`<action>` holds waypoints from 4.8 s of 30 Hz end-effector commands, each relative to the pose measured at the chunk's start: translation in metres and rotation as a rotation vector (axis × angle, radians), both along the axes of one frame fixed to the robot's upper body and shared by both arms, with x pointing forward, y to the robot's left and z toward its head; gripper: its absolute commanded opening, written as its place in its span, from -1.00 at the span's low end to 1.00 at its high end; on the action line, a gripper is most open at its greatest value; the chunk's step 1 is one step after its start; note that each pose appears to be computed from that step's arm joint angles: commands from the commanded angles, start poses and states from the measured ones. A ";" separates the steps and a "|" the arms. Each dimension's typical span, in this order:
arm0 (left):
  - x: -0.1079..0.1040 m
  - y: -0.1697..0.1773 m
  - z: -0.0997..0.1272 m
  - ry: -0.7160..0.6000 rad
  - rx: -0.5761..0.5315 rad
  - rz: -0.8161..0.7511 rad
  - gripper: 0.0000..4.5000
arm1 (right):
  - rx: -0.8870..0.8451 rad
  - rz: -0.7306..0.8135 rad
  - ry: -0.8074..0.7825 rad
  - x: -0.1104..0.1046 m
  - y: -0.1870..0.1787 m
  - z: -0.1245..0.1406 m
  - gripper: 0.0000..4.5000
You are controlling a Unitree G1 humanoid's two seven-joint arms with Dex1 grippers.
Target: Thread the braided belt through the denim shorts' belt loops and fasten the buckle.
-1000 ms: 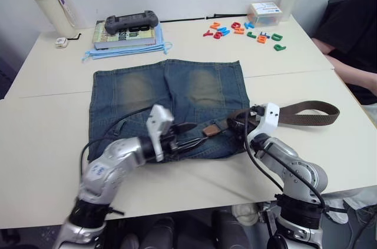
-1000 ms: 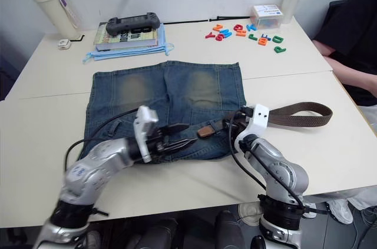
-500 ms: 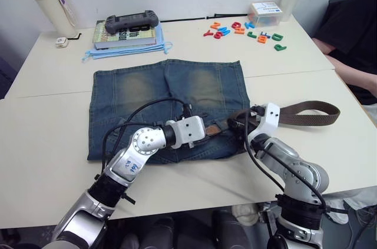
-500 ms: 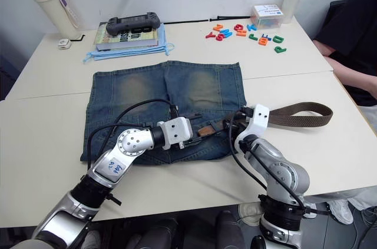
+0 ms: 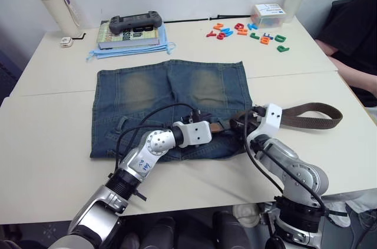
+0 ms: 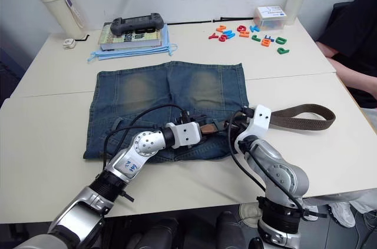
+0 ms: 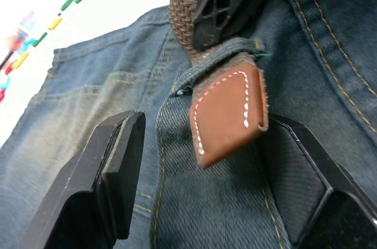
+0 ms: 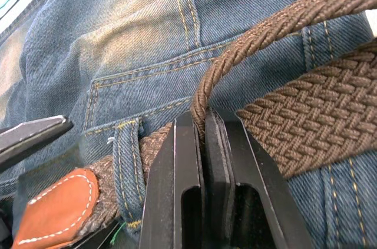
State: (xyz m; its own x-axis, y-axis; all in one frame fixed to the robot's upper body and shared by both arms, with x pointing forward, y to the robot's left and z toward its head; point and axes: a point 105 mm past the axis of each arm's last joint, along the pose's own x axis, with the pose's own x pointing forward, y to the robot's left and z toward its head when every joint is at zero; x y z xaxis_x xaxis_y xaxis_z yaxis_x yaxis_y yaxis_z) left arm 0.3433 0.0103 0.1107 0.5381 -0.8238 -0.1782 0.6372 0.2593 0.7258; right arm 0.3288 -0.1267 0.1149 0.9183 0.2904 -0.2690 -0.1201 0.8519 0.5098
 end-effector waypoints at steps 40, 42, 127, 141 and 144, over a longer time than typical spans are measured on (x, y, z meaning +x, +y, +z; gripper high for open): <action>-0.025 0.018 0.020 -0.230 -0.036 -0.142 0.34 | 0.005 -0.019 0.025 -0.006 0.003 -0.009 -1.00; -0.023 0.018 0.019 -0.226 -0.033 -0.134 0.10 | 0.004 -0.021 0.024 -0.006 0.003 -0.008 -1.00; -0.044 0.094 0.045 -0.283 0.031 -0.093 -1.00 | -0.528 0.247 -0.184 -0.050 0.000 0.032 0.26; -0.040 0.082 0.046 -0.263 -0.009 -0.106 -1.00 | -1.329 0.664 -0.525 -0.075 0.016 0.017 0.67; -0.039 0.082 0.047 -0.266 -0.012 -0.101 -1.00 | -1.436 0.653 -0.567 -0.067 0.020 0.007 0.67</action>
State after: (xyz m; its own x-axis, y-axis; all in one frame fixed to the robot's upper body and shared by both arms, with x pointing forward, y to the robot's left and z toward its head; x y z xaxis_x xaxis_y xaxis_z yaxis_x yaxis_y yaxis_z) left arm 0.3040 0.0943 0.1455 0.4831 -0.8725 -0.0727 0.4817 0.1955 0.8543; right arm 0.2583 -0.1123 0.1178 0.7967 0.4617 -0.3900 -0.5638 0.3352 -0.7549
